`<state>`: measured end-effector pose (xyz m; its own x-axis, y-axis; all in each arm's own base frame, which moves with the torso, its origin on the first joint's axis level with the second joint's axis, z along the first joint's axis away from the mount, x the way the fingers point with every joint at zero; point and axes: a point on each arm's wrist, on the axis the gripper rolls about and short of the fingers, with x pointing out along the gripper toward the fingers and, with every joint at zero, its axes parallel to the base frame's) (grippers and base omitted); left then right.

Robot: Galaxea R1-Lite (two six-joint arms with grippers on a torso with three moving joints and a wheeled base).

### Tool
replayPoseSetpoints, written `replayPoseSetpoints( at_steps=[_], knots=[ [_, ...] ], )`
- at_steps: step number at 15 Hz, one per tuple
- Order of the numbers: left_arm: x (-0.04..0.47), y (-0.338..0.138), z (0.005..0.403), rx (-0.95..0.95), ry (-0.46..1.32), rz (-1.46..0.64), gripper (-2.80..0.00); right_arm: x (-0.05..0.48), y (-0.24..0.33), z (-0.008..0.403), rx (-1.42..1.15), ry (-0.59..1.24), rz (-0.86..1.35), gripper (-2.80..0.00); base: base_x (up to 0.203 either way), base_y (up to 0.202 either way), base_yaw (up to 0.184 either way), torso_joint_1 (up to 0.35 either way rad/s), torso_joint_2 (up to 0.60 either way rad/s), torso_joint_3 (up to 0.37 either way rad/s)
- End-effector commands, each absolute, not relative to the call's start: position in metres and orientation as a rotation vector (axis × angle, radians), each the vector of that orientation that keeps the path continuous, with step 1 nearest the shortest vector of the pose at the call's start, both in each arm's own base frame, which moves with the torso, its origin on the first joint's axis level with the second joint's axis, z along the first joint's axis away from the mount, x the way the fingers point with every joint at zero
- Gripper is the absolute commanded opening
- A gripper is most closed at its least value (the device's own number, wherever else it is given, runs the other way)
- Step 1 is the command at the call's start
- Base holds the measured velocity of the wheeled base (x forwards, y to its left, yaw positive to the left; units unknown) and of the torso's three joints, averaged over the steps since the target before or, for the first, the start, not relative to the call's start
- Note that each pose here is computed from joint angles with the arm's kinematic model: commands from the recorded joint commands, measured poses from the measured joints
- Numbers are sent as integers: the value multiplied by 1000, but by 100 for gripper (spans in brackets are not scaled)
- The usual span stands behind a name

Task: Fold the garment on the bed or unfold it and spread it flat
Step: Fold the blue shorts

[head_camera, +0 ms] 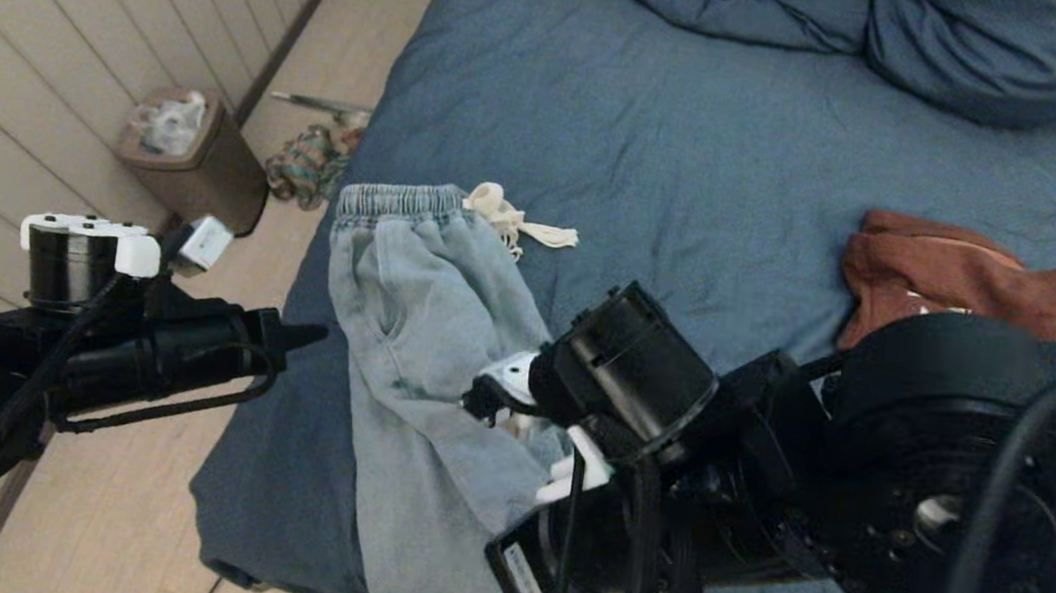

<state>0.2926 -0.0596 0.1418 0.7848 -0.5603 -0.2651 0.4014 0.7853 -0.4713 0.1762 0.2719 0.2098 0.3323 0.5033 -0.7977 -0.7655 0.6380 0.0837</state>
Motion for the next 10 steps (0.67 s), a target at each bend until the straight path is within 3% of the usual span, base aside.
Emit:
replayPoseSetpoints(
  at_steps=[1,10],
  knots=[
    [292,-60,140,-412,412,-537,-280,166,274,201,-398,916,888,-280,0,0,0,0,0,0],
    [293,-60,140,-413,413,-536,-280,151,288,154,-656,967,1003,-280,0,0,0,0,0,0]
  ],
)
